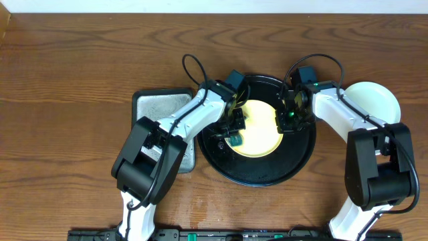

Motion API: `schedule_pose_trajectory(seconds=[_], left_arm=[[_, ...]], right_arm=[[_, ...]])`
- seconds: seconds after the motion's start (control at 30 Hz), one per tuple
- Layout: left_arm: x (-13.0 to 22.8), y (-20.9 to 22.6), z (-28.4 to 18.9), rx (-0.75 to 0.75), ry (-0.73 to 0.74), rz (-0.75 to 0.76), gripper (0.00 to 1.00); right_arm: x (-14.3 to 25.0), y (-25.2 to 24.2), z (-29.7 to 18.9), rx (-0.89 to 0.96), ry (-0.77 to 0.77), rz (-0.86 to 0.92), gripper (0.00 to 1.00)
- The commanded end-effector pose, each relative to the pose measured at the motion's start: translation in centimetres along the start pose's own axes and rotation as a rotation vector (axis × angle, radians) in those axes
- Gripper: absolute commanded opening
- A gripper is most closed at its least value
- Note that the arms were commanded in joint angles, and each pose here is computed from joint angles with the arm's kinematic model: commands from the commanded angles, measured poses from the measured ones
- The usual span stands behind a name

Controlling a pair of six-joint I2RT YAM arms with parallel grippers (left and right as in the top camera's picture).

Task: Clean dirty plates on tray and stack at the side
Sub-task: 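Scrub the held yellow plate with the sponge in the left gripper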

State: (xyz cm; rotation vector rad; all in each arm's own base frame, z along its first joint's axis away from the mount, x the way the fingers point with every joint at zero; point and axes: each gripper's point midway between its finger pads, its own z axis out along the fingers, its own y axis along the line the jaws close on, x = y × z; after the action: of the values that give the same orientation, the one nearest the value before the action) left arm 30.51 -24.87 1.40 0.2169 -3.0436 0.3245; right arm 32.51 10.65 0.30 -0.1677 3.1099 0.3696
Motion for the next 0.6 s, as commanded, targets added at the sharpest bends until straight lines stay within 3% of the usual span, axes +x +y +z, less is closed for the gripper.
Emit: schedule_pose_trajectory(seconds=[0.0,0.37,0.57], left_arm=[[-2.8,4.8,-1.2,-0.218,-0.149,0.022,0.08],[-1.3,3.3,-11.0,-0.09,-0.292,0.061,0.07],[0.7,7.3,-15.5,-0.153,-0.307,0.021,0.07]], right_arm=[[0.9,-1.5,0.9,0.068,0.037,-0.006,0.01],[1.0,-1.6,0.9,0.075,0.041,-0.005,0.01],[1.0,-1.6,0.9,0.075,0.04,-0.005,0.01]])
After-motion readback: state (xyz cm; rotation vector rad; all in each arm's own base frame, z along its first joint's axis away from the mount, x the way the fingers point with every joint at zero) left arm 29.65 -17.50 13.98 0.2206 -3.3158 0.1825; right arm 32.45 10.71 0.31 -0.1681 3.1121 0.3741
